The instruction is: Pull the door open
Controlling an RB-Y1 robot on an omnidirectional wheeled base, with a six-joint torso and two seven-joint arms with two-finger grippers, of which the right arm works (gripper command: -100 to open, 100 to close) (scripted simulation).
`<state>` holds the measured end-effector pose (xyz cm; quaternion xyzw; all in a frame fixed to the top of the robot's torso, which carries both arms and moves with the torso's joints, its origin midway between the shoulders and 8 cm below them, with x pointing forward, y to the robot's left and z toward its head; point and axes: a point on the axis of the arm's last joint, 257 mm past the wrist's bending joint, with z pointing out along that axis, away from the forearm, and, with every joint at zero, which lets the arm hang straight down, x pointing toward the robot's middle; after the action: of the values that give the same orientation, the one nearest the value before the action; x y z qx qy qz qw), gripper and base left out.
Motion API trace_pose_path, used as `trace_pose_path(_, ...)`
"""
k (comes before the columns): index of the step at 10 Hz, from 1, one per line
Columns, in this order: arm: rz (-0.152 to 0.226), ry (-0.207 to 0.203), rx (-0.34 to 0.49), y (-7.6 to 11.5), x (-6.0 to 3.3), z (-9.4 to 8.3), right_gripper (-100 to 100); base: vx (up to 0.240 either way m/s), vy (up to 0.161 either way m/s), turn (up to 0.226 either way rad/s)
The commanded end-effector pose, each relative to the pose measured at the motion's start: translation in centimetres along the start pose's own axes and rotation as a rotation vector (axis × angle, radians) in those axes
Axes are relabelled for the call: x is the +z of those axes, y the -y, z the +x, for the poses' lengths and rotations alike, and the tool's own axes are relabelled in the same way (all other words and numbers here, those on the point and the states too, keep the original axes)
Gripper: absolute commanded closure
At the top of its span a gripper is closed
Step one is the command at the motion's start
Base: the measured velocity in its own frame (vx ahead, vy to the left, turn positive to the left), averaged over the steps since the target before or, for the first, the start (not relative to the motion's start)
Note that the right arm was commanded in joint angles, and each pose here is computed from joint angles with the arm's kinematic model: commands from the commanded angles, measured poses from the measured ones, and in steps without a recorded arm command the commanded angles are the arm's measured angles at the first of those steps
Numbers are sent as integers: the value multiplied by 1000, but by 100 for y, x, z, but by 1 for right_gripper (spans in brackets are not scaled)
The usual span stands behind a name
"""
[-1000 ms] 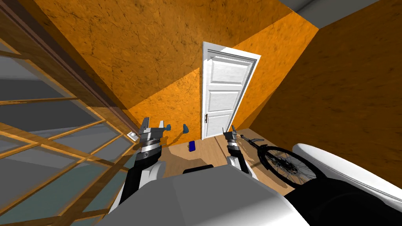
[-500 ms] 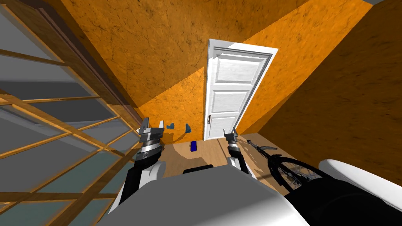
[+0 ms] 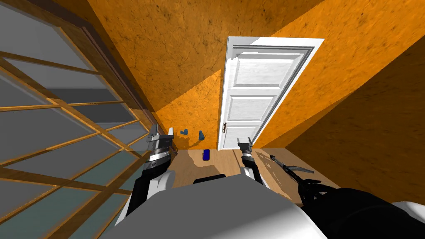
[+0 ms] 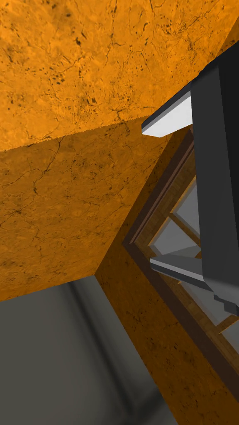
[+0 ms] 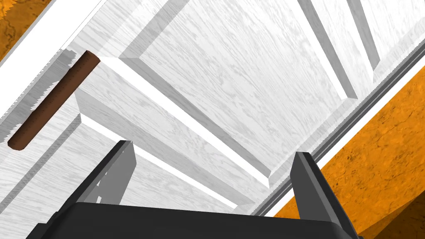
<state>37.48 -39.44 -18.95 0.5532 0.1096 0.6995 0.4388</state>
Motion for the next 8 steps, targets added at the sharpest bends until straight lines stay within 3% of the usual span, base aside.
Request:
trace_pose_path(1, -5, 30, 43, 29, -48, -143, -100, 43, -66, 250)
trace_pose_path(8, -45, 158, 212, 70, -233, -722, -100, 36, -72, 202)
